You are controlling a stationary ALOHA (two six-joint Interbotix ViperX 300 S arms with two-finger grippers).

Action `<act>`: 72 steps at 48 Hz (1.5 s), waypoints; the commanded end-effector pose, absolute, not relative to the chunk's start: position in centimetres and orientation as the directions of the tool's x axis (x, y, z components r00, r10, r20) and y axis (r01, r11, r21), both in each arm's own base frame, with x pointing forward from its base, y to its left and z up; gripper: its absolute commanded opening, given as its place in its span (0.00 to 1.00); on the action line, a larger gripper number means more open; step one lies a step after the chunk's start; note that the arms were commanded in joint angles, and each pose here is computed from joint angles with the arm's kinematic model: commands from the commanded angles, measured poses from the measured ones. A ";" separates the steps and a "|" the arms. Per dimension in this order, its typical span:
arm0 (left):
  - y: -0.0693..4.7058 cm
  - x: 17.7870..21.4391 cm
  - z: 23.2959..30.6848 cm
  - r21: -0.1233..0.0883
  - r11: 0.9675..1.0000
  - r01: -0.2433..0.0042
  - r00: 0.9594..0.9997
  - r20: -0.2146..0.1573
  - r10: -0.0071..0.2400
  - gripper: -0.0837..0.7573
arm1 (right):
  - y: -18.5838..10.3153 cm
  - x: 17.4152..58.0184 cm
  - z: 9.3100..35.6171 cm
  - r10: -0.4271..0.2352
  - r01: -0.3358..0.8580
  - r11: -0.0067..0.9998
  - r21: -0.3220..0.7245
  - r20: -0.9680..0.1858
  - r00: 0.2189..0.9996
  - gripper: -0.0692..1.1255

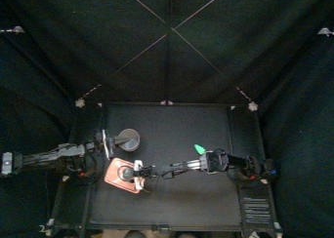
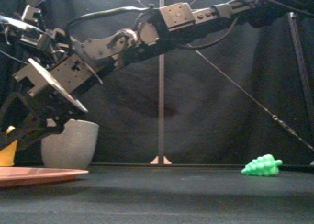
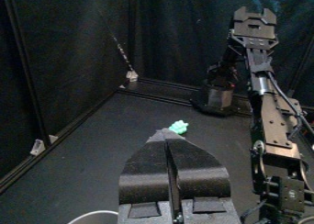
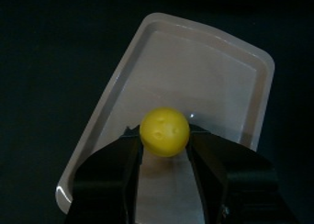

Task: Pick the yellow can then place it on the pink plate
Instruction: Drop yellow can on the pink plate and return to neutral

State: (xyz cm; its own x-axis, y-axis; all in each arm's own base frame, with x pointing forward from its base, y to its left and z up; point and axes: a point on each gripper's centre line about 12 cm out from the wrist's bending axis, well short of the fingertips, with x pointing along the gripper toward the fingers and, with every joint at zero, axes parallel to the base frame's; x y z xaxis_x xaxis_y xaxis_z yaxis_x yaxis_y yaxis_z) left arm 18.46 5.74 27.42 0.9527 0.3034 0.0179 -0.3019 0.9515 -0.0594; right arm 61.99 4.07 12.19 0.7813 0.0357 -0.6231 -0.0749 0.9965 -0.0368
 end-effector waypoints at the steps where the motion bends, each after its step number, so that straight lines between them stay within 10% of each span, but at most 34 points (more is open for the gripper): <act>1: 5.82 18.47 28.18 -0.061 0.951 -0.304 0.951 0.041 0.307 0.12 | 3.8 62.6 15.7 0.036 -0.064 0.998 -0.030 -0.563 0.826 0.67; 20: 5.63 18.23 28.38 -0.066 0.952 -0.297 0.952 0.055 0.301 0.12 | 3.8 62.9 14.8 0.037 -0.064 0.997 -0.030 -0.560 0.828 0.82; 41: 5.59 18.21 28.05 -0.067 0.953 -0.296 0.953 0.042 0.299 0.12 | 3.0 61.6 21.1 0.025 -0.070 0.994 -0.085 -0.443 0.896 0.82; 72: 5.60 17.98 26.81 -0.094 0.948 -0.304 0.952 0.013 0.306 0.12 | -0.6 46.8 24.7 0.010 -0.015 0.999 -0.039 -0.114 0.993 0.82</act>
